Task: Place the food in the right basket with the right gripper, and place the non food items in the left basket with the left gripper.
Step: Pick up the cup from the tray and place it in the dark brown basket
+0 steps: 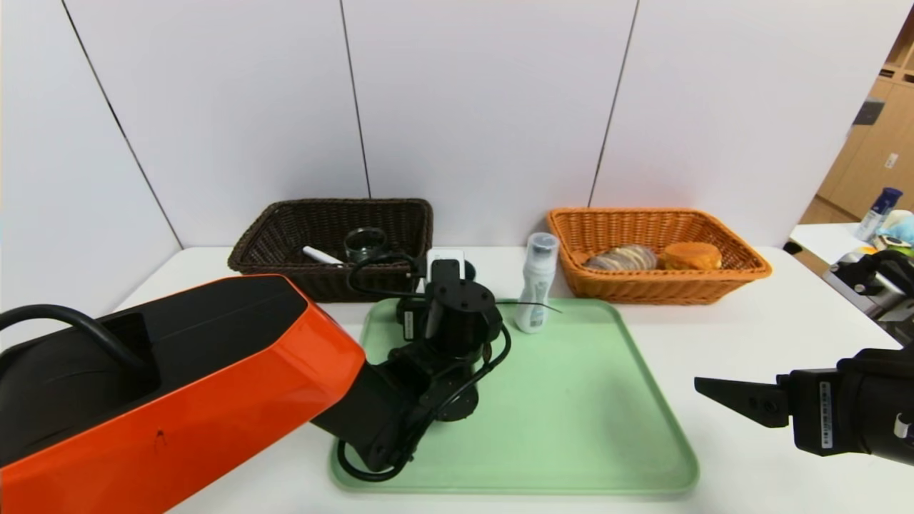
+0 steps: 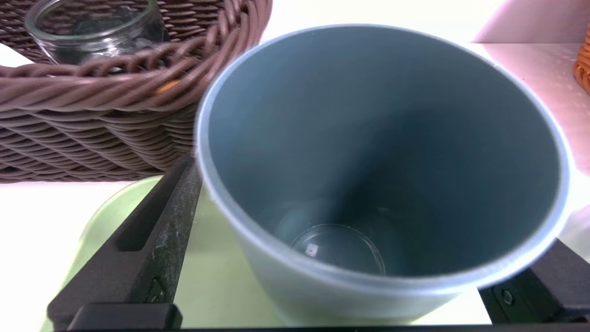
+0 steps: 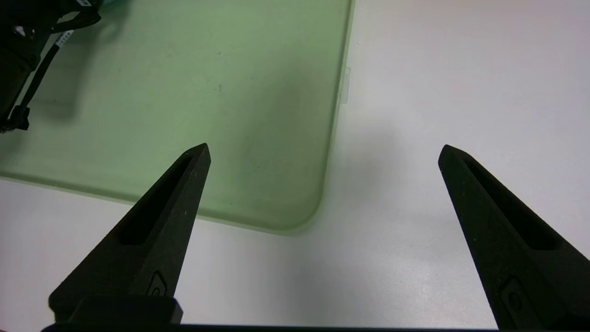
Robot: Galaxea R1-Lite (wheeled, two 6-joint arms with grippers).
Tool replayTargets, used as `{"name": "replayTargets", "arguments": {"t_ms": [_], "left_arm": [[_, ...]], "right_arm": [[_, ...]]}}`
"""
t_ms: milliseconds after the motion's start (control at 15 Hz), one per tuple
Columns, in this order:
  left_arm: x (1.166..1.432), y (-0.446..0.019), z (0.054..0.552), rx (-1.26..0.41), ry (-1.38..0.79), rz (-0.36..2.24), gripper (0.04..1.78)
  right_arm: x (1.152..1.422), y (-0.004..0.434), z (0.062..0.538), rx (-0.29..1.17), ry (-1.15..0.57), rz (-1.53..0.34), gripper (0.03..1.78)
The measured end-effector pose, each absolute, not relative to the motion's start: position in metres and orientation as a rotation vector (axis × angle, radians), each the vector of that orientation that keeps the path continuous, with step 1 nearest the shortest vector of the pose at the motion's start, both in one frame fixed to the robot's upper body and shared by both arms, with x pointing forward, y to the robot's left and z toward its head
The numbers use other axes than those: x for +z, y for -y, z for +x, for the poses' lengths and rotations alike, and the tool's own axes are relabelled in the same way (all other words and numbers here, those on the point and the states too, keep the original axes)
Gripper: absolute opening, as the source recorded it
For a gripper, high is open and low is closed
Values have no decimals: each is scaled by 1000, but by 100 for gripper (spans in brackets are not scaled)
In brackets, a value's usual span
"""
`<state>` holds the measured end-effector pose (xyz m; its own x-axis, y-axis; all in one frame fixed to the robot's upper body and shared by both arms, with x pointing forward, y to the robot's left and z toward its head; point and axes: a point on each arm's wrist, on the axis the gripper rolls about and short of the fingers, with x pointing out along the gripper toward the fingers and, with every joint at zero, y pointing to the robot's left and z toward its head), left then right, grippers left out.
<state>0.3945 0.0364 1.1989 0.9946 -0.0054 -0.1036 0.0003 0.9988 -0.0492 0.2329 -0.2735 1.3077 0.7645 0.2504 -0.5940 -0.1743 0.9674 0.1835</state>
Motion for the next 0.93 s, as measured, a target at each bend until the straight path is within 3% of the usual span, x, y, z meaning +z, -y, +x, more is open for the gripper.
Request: {"name": "replayTargets", "arguments": {"t_ms": [333,533,933], "left_arm": [[1196,-35,399,1,-104,-48,169],[1195,-38,403,11,-104,-43,121],[1202,-41,398,2,-106,-40,118]], "right_arm": [[1305,274,232,234,-669,109,171],[1304,272,230,253,-672,93,171],[1303,269,228,271,-677,83,171]]}}
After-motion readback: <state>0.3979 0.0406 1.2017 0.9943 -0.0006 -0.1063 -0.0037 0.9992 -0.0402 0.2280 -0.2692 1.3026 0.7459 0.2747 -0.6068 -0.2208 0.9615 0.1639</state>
